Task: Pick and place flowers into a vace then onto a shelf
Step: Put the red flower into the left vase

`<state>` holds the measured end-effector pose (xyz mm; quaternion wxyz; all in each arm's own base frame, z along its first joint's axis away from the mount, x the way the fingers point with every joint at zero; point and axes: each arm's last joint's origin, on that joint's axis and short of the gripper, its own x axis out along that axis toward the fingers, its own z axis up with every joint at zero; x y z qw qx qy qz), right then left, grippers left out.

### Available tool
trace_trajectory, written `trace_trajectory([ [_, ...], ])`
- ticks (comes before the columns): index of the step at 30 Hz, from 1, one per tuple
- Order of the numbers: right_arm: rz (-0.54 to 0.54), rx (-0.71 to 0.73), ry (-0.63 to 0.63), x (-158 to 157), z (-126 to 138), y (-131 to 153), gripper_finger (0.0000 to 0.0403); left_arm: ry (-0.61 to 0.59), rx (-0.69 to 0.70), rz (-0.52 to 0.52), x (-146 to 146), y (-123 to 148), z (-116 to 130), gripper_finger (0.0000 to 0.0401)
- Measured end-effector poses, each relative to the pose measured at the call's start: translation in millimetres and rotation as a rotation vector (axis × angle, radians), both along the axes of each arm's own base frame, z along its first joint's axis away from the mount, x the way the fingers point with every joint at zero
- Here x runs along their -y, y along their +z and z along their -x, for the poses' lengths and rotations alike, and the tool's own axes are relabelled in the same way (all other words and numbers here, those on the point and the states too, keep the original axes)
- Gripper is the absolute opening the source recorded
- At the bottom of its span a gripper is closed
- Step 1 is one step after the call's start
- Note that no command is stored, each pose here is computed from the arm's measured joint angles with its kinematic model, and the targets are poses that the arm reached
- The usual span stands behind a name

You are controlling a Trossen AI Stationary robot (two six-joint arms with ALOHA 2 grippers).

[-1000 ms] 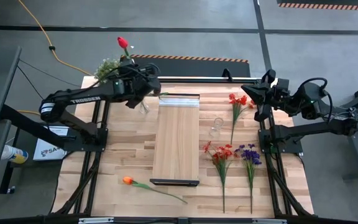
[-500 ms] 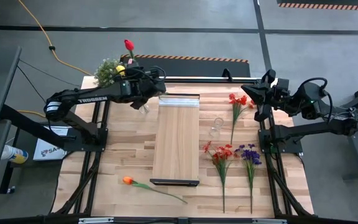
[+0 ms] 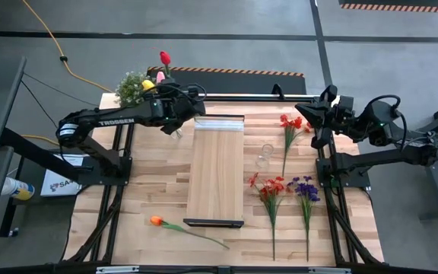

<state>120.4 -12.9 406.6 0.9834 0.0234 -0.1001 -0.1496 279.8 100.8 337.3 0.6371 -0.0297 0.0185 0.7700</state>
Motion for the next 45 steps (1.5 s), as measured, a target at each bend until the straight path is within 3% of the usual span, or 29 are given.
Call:
trace_trajectory([
  [5, 0.000, 0.000, 0.000, 0.0, 0.0, -0.1, 0.0000, -0.007, -0.004, 0.009, 0.0, -0.7, -0.1, 0.0038],
  [17, 0.000, 0.000, 0.000, 0.0, 0.0, -0.1, 0.0000, -0.024, 0.001, 0.028, 0.0, -1.2, -0.6, 0.0105],
  [45, 0.002, 0.000, 0.011, -0.3, -0.1, 0.0, 0.0000, -0.088, -0.028, 0.107, 0.3, -4.0, -1.3, 0.0110],
])
